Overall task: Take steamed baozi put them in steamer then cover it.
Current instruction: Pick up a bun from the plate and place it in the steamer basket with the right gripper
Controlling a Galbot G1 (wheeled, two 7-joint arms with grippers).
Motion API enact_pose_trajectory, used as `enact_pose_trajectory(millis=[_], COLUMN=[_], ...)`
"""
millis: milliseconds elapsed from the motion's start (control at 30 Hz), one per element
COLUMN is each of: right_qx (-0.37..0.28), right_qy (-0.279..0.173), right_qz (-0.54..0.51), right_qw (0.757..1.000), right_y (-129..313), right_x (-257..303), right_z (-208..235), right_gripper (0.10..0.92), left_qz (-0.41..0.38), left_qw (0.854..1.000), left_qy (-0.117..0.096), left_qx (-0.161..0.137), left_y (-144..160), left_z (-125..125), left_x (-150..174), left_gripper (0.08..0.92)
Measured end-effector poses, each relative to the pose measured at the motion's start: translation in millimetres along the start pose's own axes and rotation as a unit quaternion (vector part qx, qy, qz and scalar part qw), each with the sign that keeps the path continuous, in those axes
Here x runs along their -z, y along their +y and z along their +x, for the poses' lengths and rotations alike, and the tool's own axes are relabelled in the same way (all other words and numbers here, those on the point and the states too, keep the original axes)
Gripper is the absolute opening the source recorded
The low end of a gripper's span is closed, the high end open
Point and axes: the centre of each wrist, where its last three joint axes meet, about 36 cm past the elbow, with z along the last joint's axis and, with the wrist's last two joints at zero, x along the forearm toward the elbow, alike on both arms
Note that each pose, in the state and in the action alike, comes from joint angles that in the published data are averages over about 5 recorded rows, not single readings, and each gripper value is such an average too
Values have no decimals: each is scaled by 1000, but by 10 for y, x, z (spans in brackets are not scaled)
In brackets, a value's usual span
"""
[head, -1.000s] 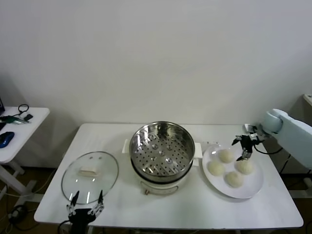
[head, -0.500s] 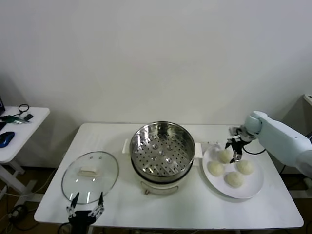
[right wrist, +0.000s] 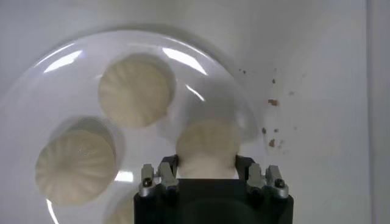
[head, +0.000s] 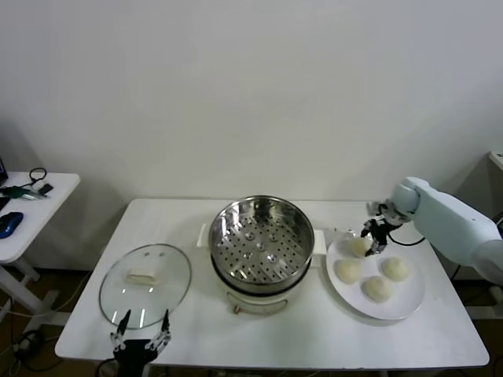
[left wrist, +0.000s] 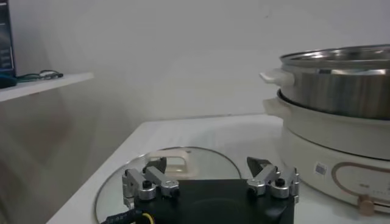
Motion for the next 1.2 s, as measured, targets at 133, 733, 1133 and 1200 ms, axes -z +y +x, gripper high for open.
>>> enact_pose_trajectory(millis=[133,733,1133,1200], right_qx=[-28,-53,-43,-43], right_qy=[-6,-40,-25,-23], right_qz=[69,517,615,621], right_qw=[997,853,787,782], right_y=[-231,-56,-88,-103], right_x=[300,2554,3038,3083], right_z=[539,1687,883,766], right_gripper=[636,636,636,636], left_qz=[-1,-2,-3,-4], left_qw=[1000,1000,1000,1000], left_qy=[0,-6,-9,-10], left_qx=[-3,-3,3,3], left_y=[-24,-99,-118,-118], left_z=[-1,-10,-1,-3], left_x=[-7,20,14,14], left_gripper=[823,823,823,823])
